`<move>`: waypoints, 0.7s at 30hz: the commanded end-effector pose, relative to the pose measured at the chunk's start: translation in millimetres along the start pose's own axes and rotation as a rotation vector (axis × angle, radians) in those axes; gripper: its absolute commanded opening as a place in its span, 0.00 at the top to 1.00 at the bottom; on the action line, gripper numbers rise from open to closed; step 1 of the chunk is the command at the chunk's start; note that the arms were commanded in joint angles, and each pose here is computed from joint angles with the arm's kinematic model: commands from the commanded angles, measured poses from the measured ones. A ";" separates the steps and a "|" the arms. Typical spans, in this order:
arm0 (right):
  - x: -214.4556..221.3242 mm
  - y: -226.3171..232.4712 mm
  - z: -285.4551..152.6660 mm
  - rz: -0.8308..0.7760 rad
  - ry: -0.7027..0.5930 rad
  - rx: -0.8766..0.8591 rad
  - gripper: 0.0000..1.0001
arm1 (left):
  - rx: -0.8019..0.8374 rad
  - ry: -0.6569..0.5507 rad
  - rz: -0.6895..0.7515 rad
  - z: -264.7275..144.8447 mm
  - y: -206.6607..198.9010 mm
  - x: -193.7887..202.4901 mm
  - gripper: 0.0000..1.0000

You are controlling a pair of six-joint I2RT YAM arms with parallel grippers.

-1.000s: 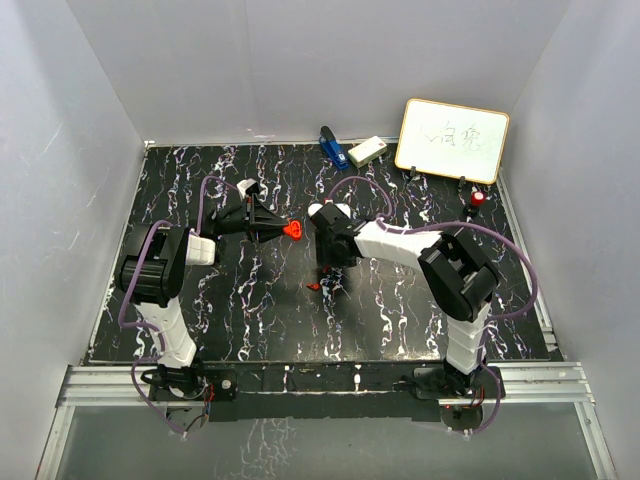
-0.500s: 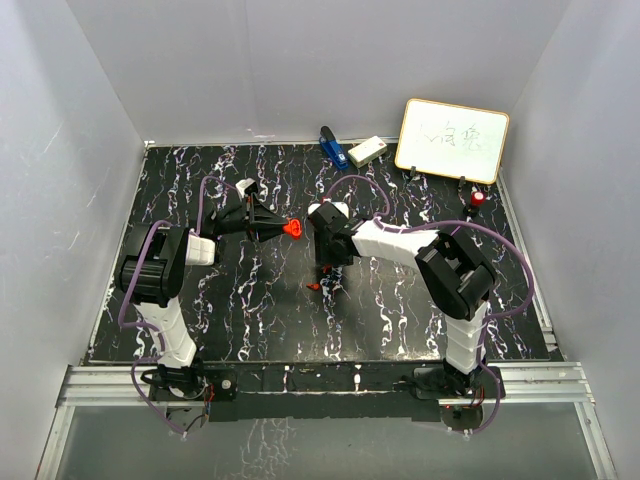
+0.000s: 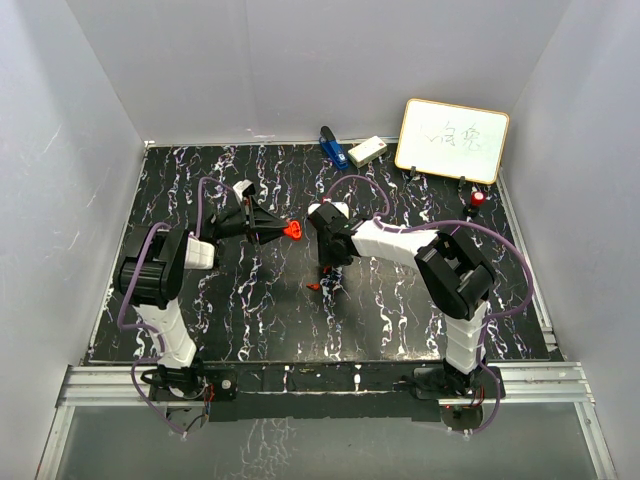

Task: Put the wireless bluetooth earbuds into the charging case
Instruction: Pick up the earbud from the center of the board.

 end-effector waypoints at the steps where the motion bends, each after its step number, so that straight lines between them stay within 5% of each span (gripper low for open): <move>1: -1.7 3.8 1.8 0.000 -0.005 0.012 0.70 | 0.044 -0.015 0.317 -2.9 -29.5 4.3 1.00; 21: 0.4 -0.5 5.8 -0.049 0.012 0.034 0.76 | -0.056 -0.031 0.296 -2.7 -19.3 3.1 1.00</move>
Point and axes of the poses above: each gripper's point midway between its finger pads, its own z axis out along the fingers, its own y axis along the line the jaws close on, x = y × z, the point moved 5 cm from there along -z, back along the fingers, and after that the axes turned 12 degrees about z, right-handed, at the moved point
